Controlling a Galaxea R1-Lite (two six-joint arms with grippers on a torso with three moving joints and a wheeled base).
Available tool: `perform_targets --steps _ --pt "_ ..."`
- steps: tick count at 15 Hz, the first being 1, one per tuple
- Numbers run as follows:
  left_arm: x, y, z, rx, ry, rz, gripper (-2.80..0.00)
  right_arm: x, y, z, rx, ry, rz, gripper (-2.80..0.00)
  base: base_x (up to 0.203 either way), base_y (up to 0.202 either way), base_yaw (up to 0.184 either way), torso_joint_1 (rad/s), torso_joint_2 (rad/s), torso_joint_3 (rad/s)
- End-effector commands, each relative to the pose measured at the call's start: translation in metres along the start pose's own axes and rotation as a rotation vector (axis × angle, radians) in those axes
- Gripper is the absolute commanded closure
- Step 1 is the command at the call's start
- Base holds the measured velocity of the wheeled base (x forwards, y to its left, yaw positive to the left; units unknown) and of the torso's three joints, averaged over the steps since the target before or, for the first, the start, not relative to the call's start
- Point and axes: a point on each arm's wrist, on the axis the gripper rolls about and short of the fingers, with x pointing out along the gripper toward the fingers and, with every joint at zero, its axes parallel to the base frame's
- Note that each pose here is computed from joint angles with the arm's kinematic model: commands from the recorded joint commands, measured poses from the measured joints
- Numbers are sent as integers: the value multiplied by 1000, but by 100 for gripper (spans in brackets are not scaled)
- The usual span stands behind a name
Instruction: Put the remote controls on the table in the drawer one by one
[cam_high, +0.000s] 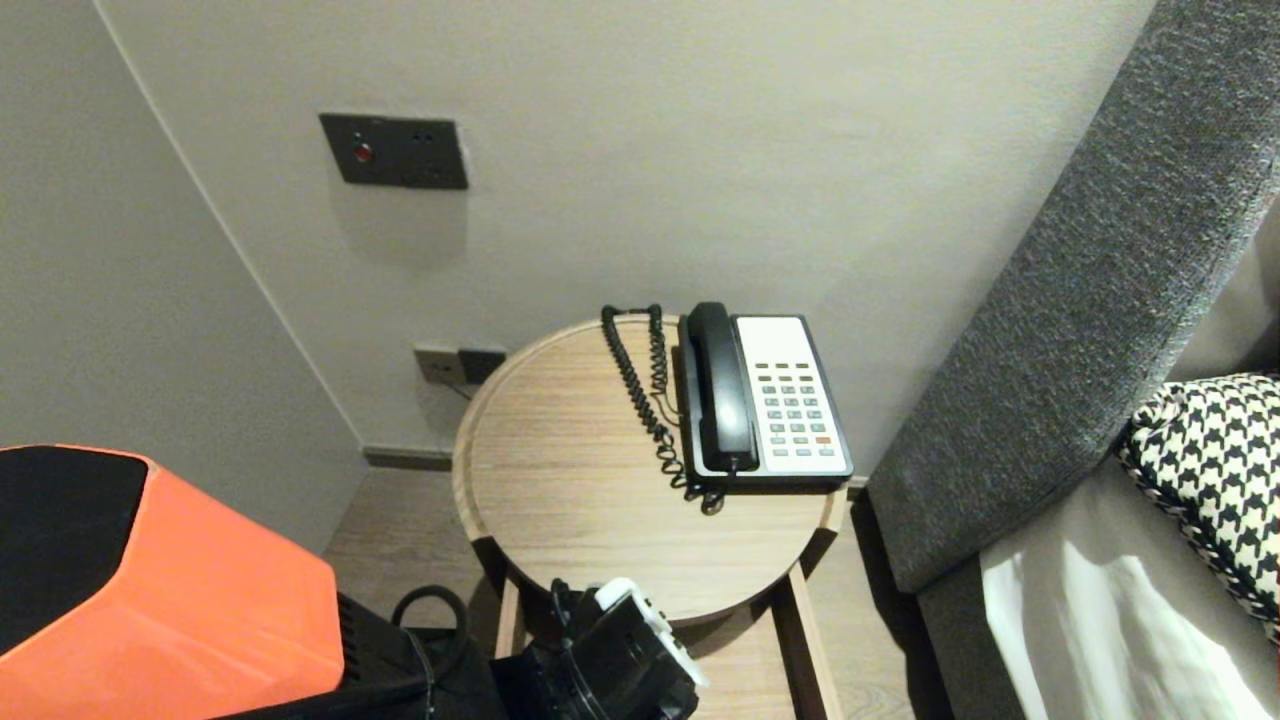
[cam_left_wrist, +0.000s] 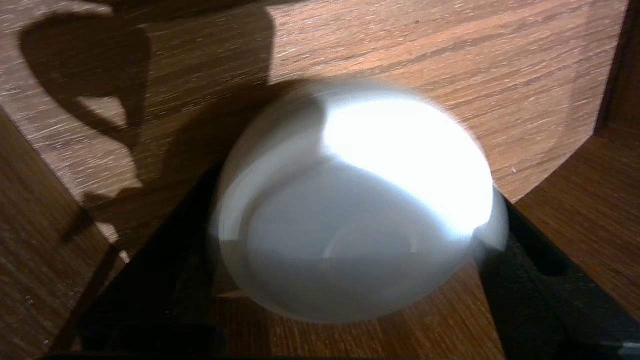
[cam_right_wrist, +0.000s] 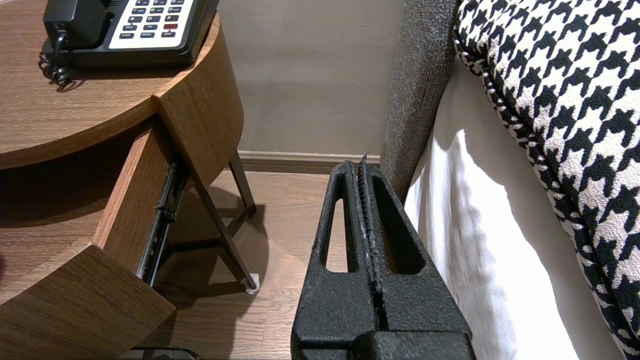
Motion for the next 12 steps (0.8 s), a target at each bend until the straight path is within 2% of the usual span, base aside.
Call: perform_targets --steps 1,7,12 --pt "0 -1 1 -3 -5 -1 -280 2 0 -11 0 40 -1 0 0 0 0 0 0 0" --pt "-4 -3 3 -5 -24 -15 -280 2 0 -11 0 40 -1 0 0 0 0 0 0 0" --pt "-33 -4 8 -3 -68 -59 -280 2 0 -11 0 40 -1 0 0 0 0 0 0 0"
